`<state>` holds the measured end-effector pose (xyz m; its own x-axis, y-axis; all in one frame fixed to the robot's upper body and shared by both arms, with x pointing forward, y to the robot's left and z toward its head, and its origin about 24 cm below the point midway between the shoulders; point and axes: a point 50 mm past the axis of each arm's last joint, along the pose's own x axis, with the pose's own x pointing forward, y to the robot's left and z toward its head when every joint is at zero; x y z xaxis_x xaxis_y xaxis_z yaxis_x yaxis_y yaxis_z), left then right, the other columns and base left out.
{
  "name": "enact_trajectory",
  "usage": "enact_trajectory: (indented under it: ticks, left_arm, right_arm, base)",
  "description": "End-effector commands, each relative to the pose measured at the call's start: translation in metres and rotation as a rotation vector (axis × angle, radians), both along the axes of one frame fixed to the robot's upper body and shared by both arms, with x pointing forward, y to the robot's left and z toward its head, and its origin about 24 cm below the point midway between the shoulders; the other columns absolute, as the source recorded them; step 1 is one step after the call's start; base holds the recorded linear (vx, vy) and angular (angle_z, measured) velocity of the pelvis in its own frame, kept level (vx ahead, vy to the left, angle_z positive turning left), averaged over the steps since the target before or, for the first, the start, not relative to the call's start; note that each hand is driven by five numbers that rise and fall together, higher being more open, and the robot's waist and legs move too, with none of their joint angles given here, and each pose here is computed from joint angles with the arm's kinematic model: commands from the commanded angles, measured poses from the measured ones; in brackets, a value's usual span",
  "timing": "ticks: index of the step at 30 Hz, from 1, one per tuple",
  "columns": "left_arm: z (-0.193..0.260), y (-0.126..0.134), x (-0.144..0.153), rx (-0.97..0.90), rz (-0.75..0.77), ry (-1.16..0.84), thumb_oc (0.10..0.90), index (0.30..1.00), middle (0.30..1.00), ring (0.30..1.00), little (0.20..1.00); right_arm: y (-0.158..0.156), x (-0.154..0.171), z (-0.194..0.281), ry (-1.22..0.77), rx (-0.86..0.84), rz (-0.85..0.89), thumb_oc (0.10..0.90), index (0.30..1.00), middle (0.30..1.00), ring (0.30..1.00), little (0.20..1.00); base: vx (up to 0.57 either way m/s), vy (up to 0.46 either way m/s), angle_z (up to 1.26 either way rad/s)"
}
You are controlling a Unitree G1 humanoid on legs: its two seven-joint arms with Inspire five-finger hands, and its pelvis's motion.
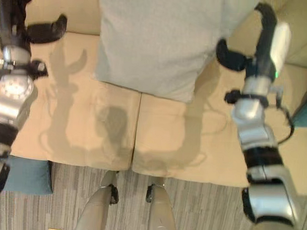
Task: Pick up all the scattered cushions and arrange them neatly on the sofa.
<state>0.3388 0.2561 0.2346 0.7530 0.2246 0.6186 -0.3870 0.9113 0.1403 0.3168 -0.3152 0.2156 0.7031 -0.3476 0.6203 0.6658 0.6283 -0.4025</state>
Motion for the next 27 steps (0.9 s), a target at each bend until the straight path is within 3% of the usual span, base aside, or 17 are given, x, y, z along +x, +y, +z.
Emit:
enact_trajectory:
  ticks: [1, 3, 9, 16, 27]
  left_arm:
    - [-0.01, -0.03, 0.0, 0.073, -0.118, -0.042, 0.8, 0.9, 0.9, 0.9, 0.9]
    - [-0.052, -0.026, -0.014, 0.02, -0.135, 0.062, 0.8, 0.9, 0.9, 0.9, 0.9]
    - [-0.124, -0.02, -0.05, -0.094, -0.144, 0.261, 0.8, 0.9, 0.9, 0.9, 0.9]
    - [-0.23, -0.002, -0.119, -0.206, -0.057, 0.673, 0.8, 0.9, 0.9, 0.9, 0.9]
    - [-0.311, 0.001, -0.188, -0.094, -0.039, 1.126, 0.8, 0.9, 0.9, 0.9, 0.9]
  right_arm:
    - [0.005, -0.002, -0.011, 0.018, -0.013, 0.051, 0.8, 0.9, 0.9, 0.9, 0.9]
    - [0.0, -0.018, -0.052, 0.142, 0.004, 0.046, 0.8, 0.9, 0.9, 0.9, 0.9]
    - [0.0, -0.049, -0.113, 0.337, 0.045, 0.043, 0.8, 0.9, 0.9, 0.9, 0.9]
    - [0.018, -0.097, -0.193, 0.654, 0.093, 0.094, 0.8, 0.9, 0.9, 0.9, 0.9]
    - [0.053, -0.136, -0.269, 1.011, 0.125, 0.249, 0.8, 0.9, 0.9, 0.9, 0.9]
  base:
    - [0.05, -0.025, -0.01]
    - [0.04, -0.04, -0.01]
    - [0.05, -0.014, 0.0]
    - [0.05, 0.006, 0.0]
    - [0.04, 0.044, 0.07]
